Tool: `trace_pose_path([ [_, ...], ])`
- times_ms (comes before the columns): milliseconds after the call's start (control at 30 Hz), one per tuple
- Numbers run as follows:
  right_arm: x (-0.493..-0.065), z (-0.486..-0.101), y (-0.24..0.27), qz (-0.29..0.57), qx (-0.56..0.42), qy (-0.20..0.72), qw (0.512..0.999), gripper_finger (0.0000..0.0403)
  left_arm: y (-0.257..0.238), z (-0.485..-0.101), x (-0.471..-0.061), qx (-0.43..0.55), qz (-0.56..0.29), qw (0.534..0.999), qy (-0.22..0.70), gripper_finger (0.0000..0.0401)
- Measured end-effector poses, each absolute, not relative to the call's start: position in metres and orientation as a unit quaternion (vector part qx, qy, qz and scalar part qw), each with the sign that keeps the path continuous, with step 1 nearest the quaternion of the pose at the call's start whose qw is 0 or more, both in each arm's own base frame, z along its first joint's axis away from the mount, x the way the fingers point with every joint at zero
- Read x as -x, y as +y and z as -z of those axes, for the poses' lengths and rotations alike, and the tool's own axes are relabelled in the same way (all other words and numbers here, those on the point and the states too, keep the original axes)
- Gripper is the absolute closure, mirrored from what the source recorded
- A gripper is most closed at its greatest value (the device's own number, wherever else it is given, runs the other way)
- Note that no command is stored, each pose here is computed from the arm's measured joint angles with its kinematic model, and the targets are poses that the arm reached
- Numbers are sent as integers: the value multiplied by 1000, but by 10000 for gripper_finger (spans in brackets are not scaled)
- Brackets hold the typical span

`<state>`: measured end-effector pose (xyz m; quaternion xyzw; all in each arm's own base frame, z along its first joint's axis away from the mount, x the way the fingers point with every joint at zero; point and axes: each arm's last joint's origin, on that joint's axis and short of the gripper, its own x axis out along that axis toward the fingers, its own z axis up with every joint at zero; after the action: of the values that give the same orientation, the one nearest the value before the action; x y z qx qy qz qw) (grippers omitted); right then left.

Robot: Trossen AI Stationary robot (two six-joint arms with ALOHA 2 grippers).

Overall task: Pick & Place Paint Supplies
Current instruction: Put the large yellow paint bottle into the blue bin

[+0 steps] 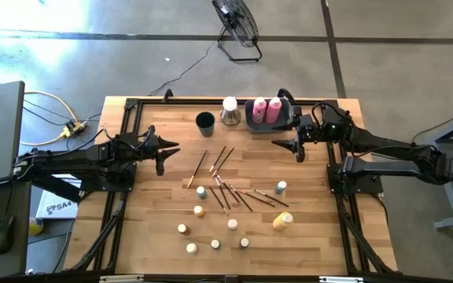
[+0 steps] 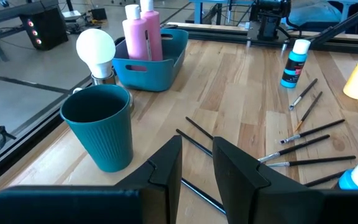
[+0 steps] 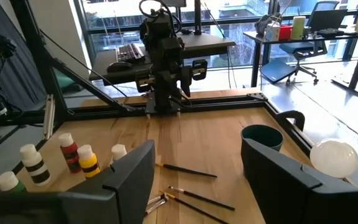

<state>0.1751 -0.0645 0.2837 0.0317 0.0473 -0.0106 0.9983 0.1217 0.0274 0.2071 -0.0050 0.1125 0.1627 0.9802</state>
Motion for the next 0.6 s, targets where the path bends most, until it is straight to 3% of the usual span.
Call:
trace_pose_path([
  [233, -175, -284, -64, 11, -32, 47, 998, 170, 28, -205, -124, 6, -162, 979, 123, 306],
  [600, -175, -284, -64, 11, -32, 48, 998, 170, 29, -205, -136, 19, -143, 983, 112, 185],
])
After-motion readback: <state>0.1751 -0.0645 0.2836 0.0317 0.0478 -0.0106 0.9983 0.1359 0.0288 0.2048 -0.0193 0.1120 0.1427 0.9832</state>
